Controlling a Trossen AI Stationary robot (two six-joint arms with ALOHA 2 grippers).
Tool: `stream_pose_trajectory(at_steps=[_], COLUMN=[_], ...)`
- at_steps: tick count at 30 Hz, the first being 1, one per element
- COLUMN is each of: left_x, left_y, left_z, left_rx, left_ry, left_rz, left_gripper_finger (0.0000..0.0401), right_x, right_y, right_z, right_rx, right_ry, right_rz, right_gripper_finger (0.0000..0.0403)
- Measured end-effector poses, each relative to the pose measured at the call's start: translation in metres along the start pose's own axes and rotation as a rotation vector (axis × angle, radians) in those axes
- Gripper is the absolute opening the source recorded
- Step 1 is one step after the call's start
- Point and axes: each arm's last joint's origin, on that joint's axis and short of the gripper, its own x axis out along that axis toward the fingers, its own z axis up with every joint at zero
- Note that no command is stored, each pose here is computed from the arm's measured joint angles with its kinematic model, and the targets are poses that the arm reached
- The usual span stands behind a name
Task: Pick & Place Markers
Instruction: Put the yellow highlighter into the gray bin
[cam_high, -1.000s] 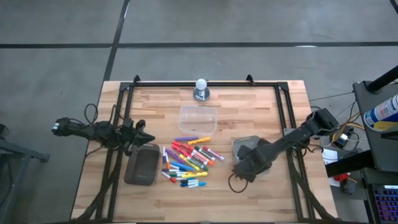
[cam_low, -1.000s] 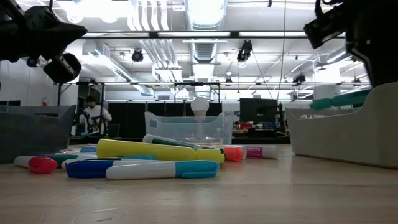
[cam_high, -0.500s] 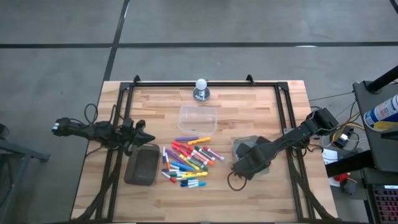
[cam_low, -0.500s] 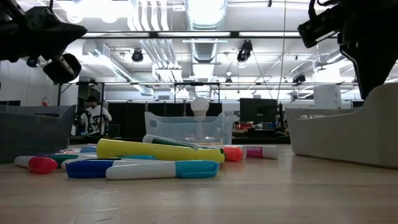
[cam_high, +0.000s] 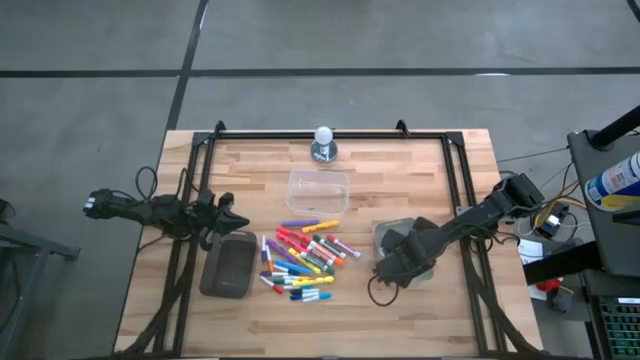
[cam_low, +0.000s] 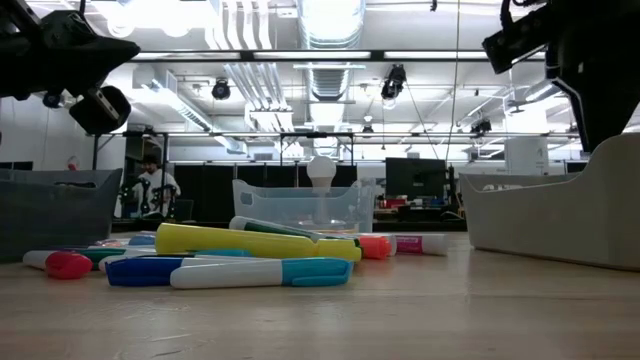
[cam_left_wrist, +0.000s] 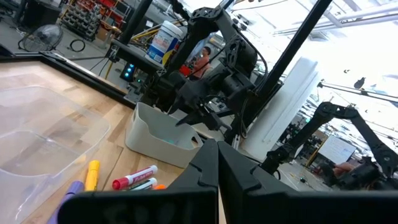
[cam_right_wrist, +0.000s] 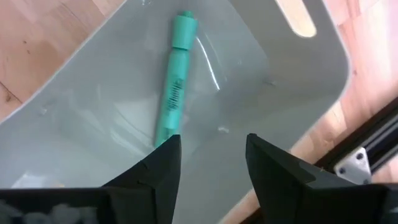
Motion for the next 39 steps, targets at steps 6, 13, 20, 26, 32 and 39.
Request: stream_pose_trajectory(at_steps=[6, 13, 20, 26, 32, 39], left_x=[0.000, 0.000, 0.000, 0.000, 0.000, 0.000], left_y=[0.000, 0.000, 0.000, 0.000, -0.001, -0.003], left_z=[0.000, 0.000, 0.000, 0.000, 0.001, 0.002], left_rx=[0.001, 0.001, 0.002, 0.002, -0.014, -0.017], left_ry=[0.000, 0.000, 0.000, 0.000, -0.012, 0.000], left_rz=[-0.001, -0.001, 0.000, 0.000, -0.011, -0.070], left_gripper_finger=[0.0000, 0.0000, 0.0000, 0.0000, 0.0003, 0.0067], right_x=[-0.018, -0.045, -0.068, -0.078, -0.084, -0.084], right_y=[-0.001, 0.002, 0.005, 0.015, 0.024, 0.018], right_z=[0.003, 0.010, 0.019, 0.032, 0.047, 0.063], right_rx=[-0.001, -0.033, -0.149, -0.233, -0.245, -0.230], right_ry=[-0.014, -0.068, -0.220, -0.394, -0.512, -0.546], right_rz=[0.028, 0.121, 0.170, 0.252, 0.354, 0.362], right_gripper_finger=[0.0158, 0.0142, 0.0131, 0.0128, 0.0127, 0.0127])
